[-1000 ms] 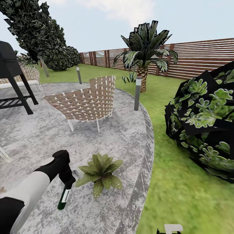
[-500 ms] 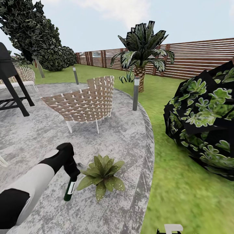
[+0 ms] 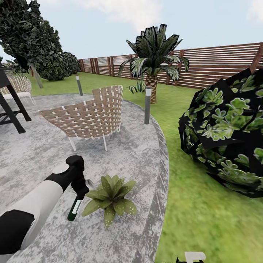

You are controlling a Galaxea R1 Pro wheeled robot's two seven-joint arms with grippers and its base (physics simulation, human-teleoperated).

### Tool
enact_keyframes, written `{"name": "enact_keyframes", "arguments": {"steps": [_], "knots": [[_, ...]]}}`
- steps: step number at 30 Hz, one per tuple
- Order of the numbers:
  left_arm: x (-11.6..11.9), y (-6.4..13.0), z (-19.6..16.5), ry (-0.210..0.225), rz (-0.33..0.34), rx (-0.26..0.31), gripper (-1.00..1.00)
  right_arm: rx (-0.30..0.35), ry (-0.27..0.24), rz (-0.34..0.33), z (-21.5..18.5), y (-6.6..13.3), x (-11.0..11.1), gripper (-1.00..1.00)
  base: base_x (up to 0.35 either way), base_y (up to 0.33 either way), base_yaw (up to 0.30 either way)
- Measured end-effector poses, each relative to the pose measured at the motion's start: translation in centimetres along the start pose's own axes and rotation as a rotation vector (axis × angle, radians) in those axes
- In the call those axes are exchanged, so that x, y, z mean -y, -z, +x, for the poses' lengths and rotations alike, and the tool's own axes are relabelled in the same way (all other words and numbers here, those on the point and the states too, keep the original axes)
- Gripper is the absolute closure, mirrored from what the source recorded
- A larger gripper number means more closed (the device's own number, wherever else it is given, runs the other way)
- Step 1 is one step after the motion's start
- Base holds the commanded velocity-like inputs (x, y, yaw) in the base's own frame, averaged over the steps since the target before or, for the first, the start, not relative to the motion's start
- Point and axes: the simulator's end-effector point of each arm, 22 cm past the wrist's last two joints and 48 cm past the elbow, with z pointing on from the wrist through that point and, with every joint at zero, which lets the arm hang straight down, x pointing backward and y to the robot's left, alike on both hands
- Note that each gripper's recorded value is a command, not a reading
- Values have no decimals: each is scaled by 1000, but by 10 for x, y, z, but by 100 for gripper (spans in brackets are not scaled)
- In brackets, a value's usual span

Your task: Pick up the pesticide atomizer in the garden and spray insectifuge to fully cover both potted plants in the garden.

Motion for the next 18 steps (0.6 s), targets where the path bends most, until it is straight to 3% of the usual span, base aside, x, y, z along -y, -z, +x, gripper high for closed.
{"name": "enact_keyframes", "arguments": {"steps": [3,8,14,18], "knots": [[-1,0,1,0,-2,-1,100,0,0,0,0,0,0,-100,-29,0,-256],[-8,-1,7,1,-33,-30,100,-1,0,1,0,0,0,-100,-291,39,-28],[-10,-1,9,1,-44,-39,100,-1,0,1,0,0,0,-100,-245,229,-1],[-10,-1,9,1,-44,-38,100,0,0,1,0,0,0,-100,-38,325,-52]]}}
